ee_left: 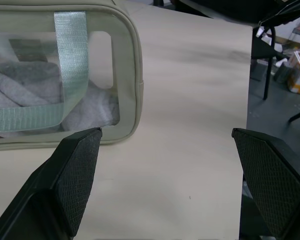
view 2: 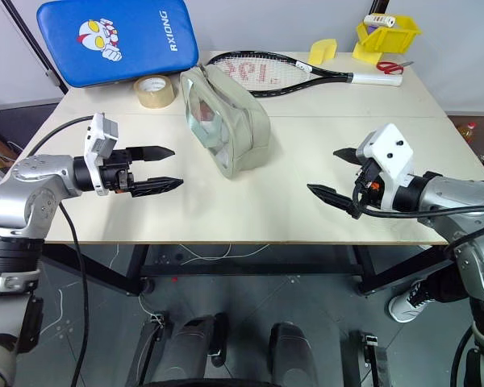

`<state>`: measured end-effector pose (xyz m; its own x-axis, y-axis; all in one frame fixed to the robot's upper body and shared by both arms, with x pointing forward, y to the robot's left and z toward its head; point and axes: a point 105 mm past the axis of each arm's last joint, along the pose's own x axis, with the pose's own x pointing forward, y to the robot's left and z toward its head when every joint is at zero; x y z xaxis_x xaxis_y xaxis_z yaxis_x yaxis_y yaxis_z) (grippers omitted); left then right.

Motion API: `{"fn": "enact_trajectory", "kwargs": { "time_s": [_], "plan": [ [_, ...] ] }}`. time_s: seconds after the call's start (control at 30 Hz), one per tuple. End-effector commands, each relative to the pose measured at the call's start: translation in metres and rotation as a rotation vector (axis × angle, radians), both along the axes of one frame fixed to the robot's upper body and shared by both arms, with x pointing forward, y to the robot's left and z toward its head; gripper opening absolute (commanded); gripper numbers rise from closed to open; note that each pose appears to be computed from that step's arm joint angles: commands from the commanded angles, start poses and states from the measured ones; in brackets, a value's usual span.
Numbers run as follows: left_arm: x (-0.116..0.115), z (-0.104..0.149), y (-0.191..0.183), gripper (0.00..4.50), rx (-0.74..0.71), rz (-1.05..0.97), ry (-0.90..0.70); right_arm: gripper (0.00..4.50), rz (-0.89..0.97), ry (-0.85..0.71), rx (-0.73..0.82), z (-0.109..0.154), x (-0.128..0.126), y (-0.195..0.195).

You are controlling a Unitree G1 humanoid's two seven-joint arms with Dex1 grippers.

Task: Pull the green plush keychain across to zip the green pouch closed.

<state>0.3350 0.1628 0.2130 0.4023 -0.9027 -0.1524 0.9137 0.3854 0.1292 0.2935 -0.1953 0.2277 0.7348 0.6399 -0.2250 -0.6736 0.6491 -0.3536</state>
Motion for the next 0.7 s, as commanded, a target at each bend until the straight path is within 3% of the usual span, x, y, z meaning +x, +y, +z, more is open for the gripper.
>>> {"fn": "enact_trajectory", "kwargs": {
  "time_s": [0.03, 0.5, 0.7],
  "plan": [
    [-0.001, 0.022, 0.002, 4.44, -0.033, 0.006, -0.054, 4.50, 0.013, -0.047, 0.002, 0.012, -0.001, 0.002],
    [-0.001, 0.030, 0.005, 4.44, -0.050, 0.004, -0.069, 4.50, 0.002, -0.047, 0.019, 0.016, 0.004, 0.004],
    [0.003, 0.055, 0.017, 4.44, -0.110, 0.039, -0.124, 4.50, 0.013, -0.002, 0.040, 0.045, 0.024, 0.031]
  ]
}}
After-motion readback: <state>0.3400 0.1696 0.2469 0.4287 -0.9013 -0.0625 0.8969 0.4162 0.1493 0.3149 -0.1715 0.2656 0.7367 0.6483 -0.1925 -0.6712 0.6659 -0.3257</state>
